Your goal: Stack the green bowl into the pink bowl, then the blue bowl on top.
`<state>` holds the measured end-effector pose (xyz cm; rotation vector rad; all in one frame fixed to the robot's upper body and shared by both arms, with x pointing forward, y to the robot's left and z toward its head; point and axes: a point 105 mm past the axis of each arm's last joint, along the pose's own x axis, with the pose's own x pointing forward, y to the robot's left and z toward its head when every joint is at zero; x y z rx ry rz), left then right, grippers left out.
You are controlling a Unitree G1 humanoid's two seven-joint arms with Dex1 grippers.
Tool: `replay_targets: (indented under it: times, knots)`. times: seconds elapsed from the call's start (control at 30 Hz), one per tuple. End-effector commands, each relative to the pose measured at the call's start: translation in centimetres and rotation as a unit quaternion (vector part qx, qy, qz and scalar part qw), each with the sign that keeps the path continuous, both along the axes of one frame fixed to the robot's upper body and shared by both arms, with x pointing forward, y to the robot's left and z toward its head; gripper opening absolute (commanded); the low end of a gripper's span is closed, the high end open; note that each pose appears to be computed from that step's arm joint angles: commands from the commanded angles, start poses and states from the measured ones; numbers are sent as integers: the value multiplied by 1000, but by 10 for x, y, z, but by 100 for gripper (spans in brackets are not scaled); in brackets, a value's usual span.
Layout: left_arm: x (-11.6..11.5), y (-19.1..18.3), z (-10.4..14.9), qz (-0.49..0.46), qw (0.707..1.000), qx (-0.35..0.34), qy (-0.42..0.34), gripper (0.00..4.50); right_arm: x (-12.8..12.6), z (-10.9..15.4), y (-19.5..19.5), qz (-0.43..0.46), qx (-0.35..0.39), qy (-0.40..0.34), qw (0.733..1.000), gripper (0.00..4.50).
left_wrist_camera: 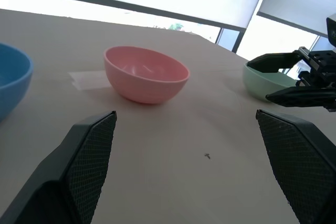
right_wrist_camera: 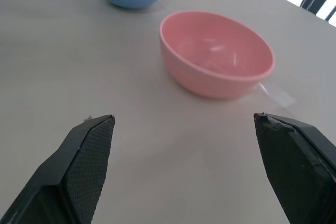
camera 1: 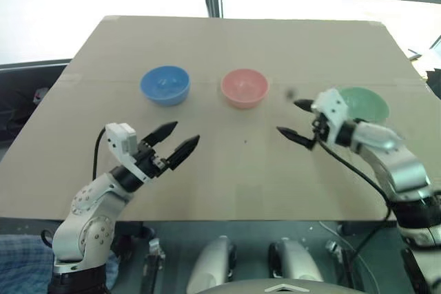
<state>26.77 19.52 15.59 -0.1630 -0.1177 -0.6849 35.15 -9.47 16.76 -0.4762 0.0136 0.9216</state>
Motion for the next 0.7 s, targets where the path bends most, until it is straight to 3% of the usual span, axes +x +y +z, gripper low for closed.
replay_targets:
  times: [0.03, 0.47, 0.67, 0.7]
  knots:
    - [-5, 16, 16, 27, 999, 16, -33, 450, 19, 16, 30, 30, -53, -47, 997, 446]
    - [-24, 48, 24, 102, 993, 41, -40, 450, 70, 5, 97, 53, -176, -70, 980, 446]
    - [-31, 51, 24, 118, 991, 43, -39, 450, 77, -8, 112, 61, -235, -74, 967, 446]
    - [-33, 52, 24, 120, 991, 43, -39, 450, 77, -9, 114, 63, -239, -75, 966, 422]
